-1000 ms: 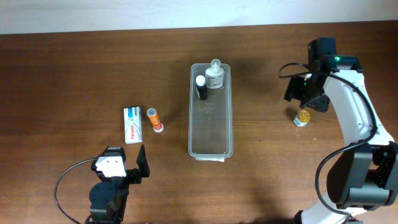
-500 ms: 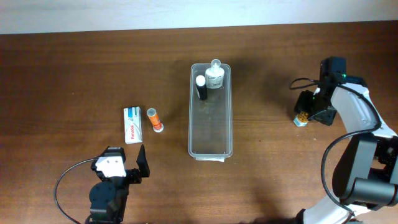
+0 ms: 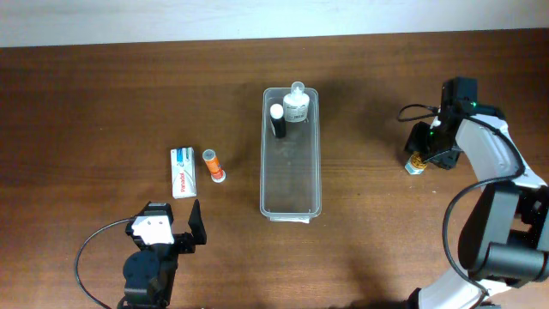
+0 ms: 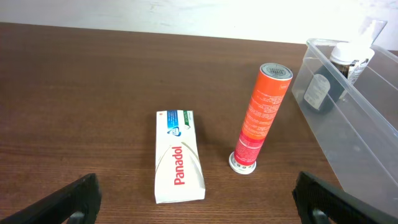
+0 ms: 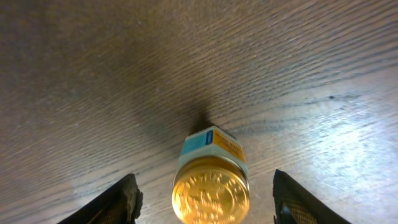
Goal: Pack container
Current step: 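Close the right gripper on the gold-lidded jar and lift, then carry the jar over the container and lower it inside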
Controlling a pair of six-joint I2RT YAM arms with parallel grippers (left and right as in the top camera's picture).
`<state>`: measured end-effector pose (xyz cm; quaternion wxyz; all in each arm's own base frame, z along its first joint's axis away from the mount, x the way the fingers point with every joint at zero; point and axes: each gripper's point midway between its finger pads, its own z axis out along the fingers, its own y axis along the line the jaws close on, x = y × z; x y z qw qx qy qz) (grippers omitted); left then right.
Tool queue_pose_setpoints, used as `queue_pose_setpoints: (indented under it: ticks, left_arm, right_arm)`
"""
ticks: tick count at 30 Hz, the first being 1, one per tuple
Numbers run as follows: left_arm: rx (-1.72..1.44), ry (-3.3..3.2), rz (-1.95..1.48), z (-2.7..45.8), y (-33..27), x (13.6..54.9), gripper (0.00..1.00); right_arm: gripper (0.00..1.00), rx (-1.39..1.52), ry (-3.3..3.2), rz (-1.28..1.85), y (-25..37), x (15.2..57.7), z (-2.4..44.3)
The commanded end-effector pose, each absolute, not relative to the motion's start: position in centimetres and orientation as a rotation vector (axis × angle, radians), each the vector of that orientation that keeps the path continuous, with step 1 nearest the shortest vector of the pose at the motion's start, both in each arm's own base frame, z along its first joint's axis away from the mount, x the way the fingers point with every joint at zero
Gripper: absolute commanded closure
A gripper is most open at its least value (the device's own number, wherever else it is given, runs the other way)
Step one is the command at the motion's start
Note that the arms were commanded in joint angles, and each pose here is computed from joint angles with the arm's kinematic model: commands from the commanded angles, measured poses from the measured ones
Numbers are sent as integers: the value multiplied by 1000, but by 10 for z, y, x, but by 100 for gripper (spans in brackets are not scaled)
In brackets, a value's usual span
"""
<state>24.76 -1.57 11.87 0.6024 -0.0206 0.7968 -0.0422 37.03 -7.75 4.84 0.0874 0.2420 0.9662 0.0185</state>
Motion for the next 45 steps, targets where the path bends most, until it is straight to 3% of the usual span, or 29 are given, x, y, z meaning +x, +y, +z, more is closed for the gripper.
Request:
queue_pose_setpoints:
  ticks: [1,3,8,12,23,34,45]
  left_arm:
    - [-28,1840,-94,119,-17,247,0]
    - [-28,1840,-94,119,-17,247,1]
    - [-28,1840,-94,119,-17,247,1]
    - [-28,1840,-94,119,-17,247,1]
    - [-28,1840,-94,119,-17,247,1]
    - [-28,1840,-94,119,-17,247,1]
    - [-28,1840,-94,119,-17,247,1]
  right_arm:
    - [41,719,2925,84,-71,368,30]
    - [48,722,2933,94,-70,367,27]
    - [51,719,2926,96,-70,369,28]
    - [62,718,2925,96,-70,370,28]
    - [75,726,2950,96,-69,362,31]
    - [75,680,2843,110,-65,364,82]
    - [75,299,2683,227,26,365,166]
